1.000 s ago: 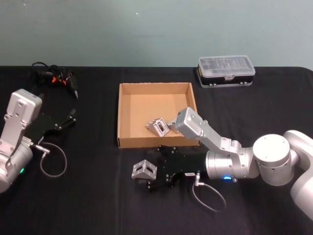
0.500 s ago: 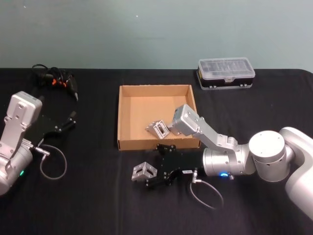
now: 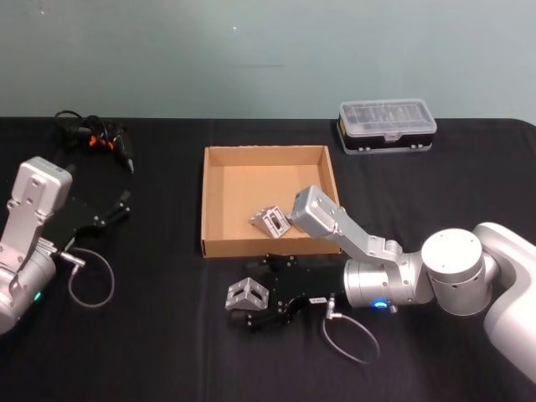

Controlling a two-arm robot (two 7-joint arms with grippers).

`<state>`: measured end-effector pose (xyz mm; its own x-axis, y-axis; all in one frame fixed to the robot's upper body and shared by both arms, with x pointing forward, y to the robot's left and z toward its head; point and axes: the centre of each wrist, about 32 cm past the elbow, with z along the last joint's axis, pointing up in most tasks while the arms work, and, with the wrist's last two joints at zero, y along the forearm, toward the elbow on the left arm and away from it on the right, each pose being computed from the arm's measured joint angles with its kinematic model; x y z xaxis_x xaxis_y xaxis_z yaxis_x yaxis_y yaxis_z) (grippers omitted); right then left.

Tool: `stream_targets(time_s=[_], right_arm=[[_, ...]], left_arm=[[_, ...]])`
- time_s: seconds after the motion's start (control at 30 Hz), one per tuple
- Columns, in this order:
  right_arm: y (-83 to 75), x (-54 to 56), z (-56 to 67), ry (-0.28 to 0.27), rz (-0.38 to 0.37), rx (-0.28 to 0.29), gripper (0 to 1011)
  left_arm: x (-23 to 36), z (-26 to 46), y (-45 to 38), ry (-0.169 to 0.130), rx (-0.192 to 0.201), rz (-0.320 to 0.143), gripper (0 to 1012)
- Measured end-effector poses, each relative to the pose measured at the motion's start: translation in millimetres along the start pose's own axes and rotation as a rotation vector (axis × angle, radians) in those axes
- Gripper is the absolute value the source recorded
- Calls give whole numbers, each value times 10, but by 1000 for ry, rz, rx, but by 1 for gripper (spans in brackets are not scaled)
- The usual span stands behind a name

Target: Use one hand to pick up the angle iron from the table and place it into the box.

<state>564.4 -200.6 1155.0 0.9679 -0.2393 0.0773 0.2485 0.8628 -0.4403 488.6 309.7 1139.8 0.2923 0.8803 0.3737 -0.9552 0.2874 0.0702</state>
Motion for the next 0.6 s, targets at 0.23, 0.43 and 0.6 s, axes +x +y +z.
stream_targets(time_s=[0.23, 0.43, 0.6], right_arm=[[8, -5, -7, 3, 1, -3, 997], [10, -7, -13, 6, 2, -5, 863], [14, -8, -15, 5, 4, -4, 749]], left_arm=[[0, 0, 0, 0, 0, 0, 1011], [0, 0, 0, 0, 0, 0, 1011], [0, 0, 0, 0, 0, 0, 1011]])
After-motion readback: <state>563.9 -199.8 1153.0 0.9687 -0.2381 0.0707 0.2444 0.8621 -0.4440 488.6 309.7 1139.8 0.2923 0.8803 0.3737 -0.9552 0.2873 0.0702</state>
